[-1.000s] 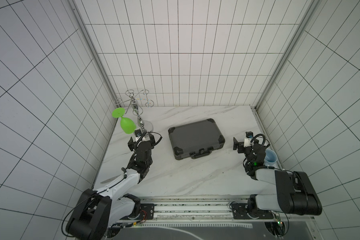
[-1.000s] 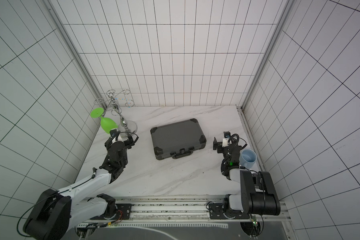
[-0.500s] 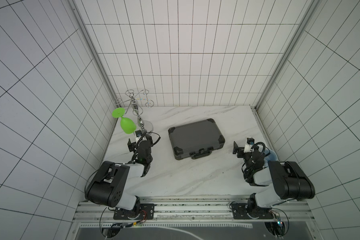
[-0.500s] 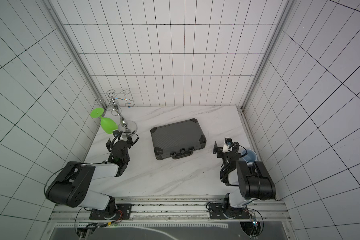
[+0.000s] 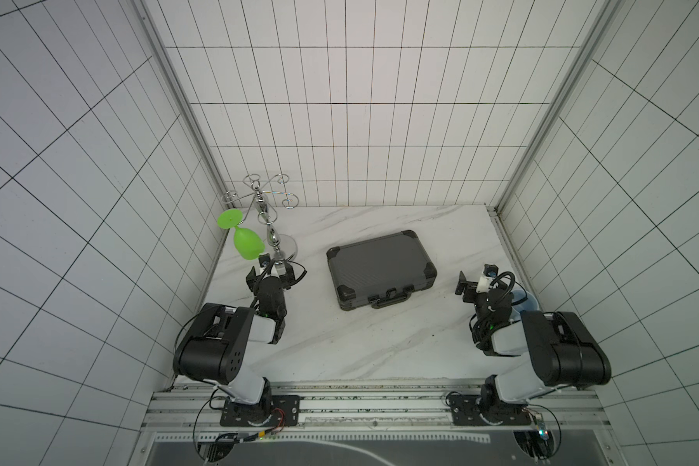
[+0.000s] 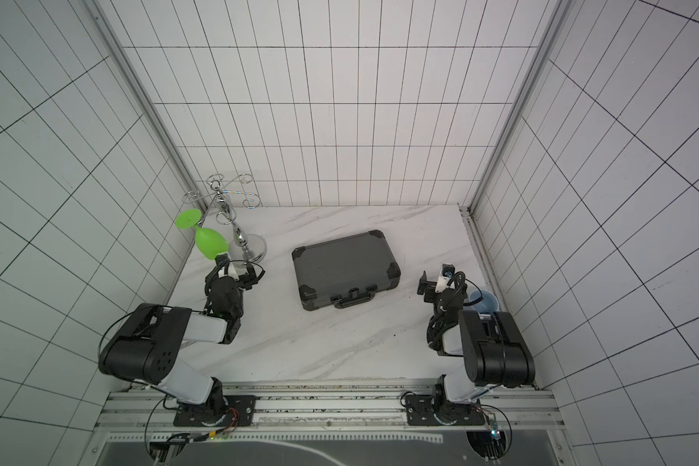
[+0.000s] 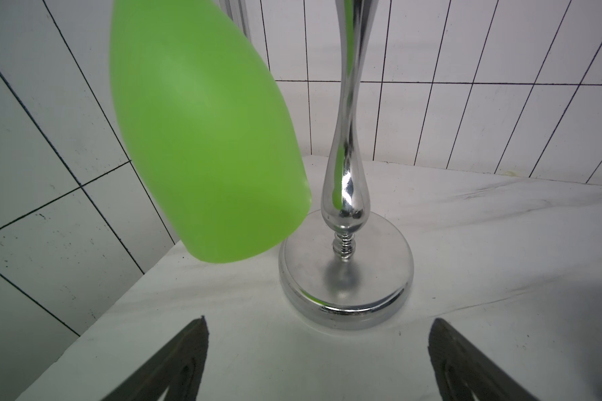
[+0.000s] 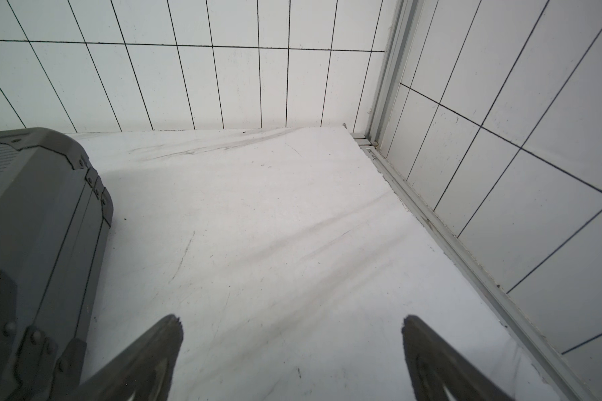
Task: Close the poker set cases
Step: Reset both arms
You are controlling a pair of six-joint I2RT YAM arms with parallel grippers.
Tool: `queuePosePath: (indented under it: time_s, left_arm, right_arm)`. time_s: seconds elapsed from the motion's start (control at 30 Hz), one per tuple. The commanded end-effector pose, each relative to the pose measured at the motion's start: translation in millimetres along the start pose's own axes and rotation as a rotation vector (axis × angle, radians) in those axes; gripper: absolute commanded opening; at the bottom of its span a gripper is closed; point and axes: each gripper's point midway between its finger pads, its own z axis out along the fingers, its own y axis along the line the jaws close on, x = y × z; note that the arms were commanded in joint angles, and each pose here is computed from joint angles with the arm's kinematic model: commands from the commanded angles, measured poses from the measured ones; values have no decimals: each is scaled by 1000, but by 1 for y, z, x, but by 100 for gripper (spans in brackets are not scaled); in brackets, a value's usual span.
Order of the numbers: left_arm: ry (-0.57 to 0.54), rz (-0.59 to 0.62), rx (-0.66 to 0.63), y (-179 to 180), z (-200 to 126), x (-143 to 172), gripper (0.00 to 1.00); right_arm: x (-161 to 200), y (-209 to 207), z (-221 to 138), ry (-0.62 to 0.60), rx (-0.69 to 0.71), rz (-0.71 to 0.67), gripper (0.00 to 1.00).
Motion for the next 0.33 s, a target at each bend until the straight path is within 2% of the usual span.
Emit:
queuePosePath:
  time_s: [0.0,0.3]
  left_arm:
    - [-18,-1,19,-5,3,-9,98]
    - [-4,-1,6,-4,3,-9,97]
  right_arm:
    - [-25,1,12,-66,11,28,99]
    - [-25,11,14,-59,-31,1,99]
